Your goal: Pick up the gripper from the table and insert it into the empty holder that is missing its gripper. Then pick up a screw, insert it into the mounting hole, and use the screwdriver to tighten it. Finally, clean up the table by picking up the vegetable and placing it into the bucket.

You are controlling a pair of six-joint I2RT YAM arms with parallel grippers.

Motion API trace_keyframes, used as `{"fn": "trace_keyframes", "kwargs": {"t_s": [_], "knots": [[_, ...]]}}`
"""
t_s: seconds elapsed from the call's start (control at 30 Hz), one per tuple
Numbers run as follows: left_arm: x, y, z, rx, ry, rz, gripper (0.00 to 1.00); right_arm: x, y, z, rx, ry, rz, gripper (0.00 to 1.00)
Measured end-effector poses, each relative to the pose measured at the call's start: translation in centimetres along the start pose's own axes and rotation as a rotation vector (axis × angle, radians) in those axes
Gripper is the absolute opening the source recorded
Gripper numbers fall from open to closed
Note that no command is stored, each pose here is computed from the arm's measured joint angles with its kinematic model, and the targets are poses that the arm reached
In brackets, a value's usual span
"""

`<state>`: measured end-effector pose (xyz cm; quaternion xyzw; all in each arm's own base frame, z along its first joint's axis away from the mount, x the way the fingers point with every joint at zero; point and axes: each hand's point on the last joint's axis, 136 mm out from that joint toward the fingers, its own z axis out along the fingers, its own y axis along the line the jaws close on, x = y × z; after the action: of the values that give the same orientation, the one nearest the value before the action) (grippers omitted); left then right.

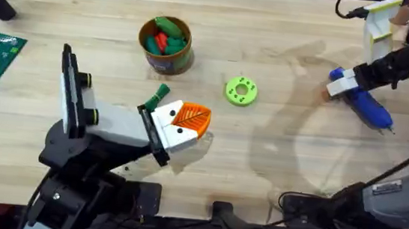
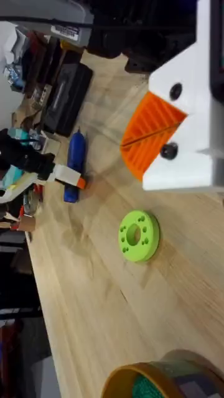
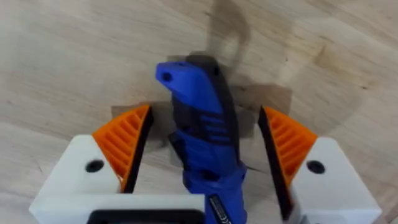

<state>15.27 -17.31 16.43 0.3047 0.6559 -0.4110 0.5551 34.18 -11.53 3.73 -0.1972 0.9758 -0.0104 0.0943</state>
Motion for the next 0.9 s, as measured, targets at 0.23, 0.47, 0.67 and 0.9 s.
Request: {"fn": "trace_keyframes", "kwargs": {"t_s": [0.23, 0.47, 0.67, 0.9], "knots": [[0.0, 0.0, 0.0, 0.000, 0.000, 0.000, 0.010, 1.0, 1.1, -0.5, -0.055, 0.047, -0.048, 0.984], [0.0, 0.0, 0.0, 0.000, 0.000, 0.000, 0.010, -0.7, -0.4, -2.2, -0.008, 0.009, -0.062, 0.984], [0.0, 0.0, 0.0, 0.000, 0.000, 0.000, 0.010, -0.1, -0.1, -2.2, -0.028, 0.030, -0.078, 0.984], [0.0, 0.0, 0.0, 0.000, 0.000, 0.000, 0.010, 1.3, -0.4, -0.2, -0.070, 0.080, -0.065, 0.984]]}}
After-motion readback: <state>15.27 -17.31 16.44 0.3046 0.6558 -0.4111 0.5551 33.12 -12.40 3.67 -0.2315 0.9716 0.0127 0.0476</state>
